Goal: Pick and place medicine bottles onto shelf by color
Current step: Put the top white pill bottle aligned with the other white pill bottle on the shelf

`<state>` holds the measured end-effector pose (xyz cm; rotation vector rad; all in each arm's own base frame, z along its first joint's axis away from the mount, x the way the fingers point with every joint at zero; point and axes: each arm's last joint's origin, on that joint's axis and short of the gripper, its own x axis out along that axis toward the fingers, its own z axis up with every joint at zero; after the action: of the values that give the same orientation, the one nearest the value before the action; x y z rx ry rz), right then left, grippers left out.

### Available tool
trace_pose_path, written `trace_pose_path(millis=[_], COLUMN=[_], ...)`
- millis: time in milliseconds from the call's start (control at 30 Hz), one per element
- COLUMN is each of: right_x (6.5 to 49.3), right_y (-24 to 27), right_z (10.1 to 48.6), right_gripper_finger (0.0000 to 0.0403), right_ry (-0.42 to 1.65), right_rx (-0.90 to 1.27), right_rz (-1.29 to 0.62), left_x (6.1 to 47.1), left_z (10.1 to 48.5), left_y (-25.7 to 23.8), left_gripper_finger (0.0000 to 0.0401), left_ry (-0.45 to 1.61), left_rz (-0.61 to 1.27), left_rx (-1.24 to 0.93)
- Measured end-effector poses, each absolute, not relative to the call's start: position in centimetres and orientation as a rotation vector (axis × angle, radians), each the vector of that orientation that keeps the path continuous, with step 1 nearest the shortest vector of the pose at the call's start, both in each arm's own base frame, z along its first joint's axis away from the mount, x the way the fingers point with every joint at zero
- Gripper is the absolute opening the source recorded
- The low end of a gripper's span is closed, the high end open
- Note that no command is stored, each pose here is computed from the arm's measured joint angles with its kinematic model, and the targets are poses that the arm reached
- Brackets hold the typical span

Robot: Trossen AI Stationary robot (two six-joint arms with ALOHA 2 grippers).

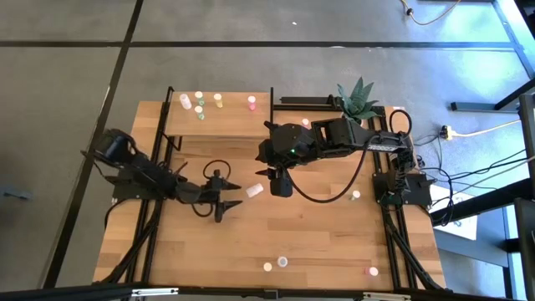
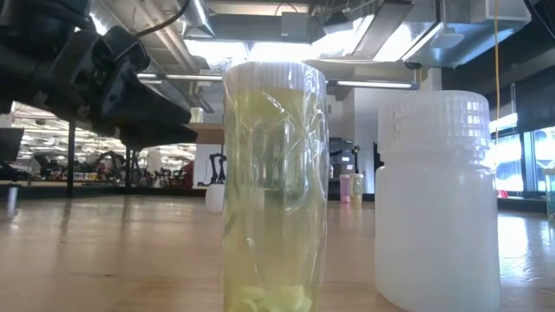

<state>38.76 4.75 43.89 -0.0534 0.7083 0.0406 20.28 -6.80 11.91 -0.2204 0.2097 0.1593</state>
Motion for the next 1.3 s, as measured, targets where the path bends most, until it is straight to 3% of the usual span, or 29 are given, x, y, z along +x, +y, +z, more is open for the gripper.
trace_pose_path(millis=[333, 533, 767, 1067, 1300], right_x=[38.8, 38.9, 39.0, 39.0, 39.0], right_y=[4.7, 4.8, 4.8, 5.1, 5.1], right_z=[43.9, 44.0, 44.2, 44.2, 44.2], right_gripper_finger=[0.0186, 0.0186, 0.0186, 0.0186, 0.0186], right_ry=[0.704, 0.689, 0.667, 0.668, 0.668], right_rx=[-0.053, -0.056, -0.050, -0.052, -0.051], right_rz=[0.040, 0.042, 0.041, 0.049, 0.049], left_x=[20.5, 21.6, 24.0, 27.8, 30.5], left_z=[15.5, 18.4, 21.2, 20.9, 19.4], left_y=[-6.9, -6.9, -4.9, -2.9, -2.2], left_gripper_finger=[0.0256, 0.0255, 0.0258, 0.0258, 0.0258], left_ry=[0.326, 0.529, 0.664, 0.763, 0.818], left_rz=[0.169, 0.077, 0.244, 0.145, 0.176], left_rx=[-0.132, -0.143, -0.296, -0.458, -0.443])
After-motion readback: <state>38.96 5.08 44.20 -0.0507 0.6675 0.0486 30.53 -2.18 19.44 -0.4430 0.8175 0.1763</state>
